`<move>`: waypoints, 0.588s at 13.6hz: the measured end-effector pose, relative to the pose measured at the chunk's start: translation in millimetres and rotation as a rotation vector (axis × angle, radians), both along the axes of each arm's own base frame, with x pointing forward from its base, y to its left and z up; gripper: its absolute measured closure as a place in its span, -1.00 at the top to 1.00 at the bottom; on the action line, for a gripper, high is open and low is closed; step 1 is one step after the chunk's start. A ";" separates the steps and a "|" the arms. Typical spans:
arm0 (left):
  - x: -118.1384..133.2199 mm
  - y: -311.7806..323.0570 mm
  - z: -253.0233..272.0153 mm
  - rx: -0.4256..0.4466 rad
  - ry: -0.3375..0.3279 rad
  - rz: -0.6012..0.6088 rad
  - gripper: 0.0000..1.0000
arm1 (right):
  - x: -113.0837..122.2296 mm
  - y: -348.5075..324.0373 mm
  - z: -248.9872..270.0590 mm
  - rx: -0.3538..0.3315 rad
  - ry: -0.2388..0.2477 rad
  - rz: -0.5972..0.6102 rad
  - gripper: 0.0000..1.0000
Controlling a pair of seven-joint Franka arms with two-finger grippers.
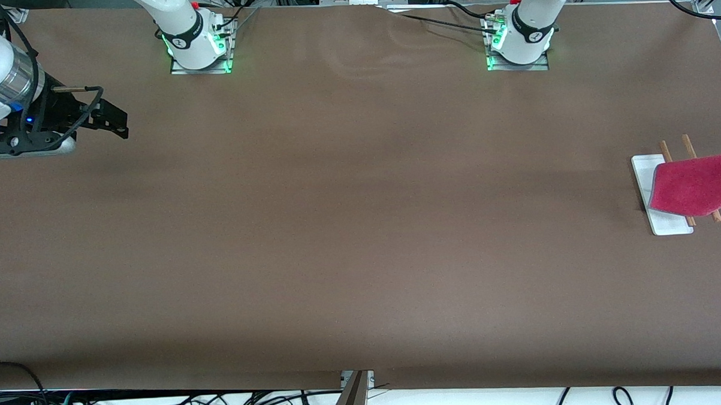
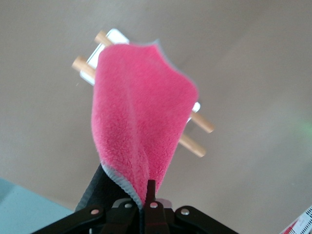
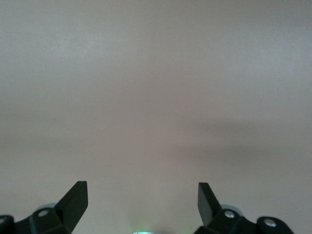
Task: Pass towel and hang on rack
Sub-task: 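Lower the towel over the wooden rods with the left gripper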
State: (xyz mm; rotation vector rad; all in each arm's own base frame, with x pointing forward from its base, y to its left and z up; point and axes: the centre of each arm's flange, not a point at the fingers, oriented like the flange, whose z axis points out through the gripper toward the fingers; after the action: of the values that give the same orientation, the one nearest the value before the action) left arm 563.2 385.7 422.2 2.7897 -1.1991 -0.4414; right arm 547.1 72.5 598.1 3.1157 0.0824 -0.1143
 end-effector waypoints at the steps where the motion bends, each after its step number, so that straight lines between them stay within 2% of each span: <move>1: -4.3 12.2 -11.2 -0.002 0.001 0.016 -0.96 | 0.3 0.1 2.7 0.001 -0.006 0.000 1.00; 8: -7.0 35.0 -72.6 -0.034 0.024 0.042 -0.96 | 4.5 0.9 9.2 0.000 -0.022 0.001 1.00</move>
State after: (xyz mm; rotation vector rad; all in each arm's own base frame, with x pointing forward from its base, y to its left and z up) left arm 556.2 420.7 349.6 2.7675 -1.1296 -0.4457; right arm 551.5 73.4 607.3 3.1165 0.0835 -0.0796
